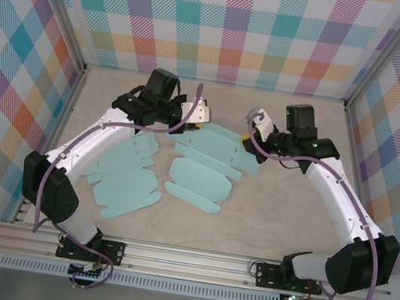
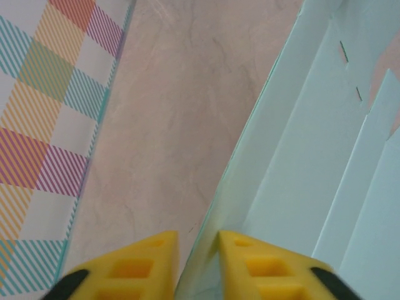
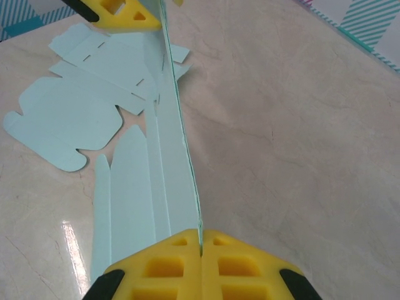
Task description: Fold the paper box
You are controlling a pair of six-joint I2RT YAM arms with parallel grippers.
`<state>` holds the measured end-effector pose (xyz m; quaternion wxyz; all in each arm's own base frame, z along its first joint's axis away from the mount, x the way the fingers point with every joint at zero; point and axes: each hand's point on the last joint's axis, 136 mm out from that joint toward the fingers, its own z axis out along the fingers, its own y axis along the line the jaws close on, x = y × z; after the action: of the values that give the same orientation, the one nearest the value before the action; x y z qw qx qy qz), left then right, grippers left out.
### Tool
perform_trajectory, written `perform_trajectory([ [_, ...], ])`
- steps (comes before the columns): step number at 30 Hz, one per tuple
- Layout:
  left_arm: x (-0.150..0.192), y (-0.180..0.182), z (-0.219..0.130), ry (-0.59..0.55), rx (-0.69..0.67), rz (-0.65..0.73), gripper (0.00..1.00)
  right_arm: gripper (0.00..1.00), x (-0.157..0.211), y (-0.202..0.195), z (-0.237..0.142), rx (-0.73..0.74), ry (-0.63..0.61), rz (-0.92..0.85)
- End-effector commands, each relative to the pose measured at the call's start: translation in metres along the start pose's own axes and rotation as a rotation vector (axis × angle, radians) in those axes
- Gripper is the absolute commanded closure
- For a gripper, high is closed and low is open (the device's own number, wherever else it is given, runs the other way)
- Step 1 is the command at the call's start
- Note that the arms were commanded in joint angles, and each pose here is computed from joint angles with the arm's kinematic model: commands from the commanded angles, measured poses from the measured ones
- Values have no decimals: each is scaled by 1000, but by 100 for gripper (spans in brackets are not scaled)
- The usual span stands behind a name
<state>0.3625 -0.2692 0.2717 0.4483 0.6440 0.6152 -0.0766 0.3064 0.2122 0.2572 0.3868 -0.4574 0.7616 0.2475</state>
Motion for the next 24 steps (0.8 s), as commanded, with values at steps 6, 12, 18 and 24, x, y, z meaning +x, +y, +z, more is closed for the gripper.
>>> perform_trajectory([
  [6,8,-11,11,45,4,24,99,100,-4,-6,0,36,0,-15],
  [12,18,-15,29,58,-79,-8,100,67,8,-25,4,139,24,55],
  [18,16,-18,39,51,-220,7,100,40,16,-60,-18,406,-19,380],
  [24,28,-31,58,102,-358,85,100,33,36,-63,-38,481,-32,748],
])
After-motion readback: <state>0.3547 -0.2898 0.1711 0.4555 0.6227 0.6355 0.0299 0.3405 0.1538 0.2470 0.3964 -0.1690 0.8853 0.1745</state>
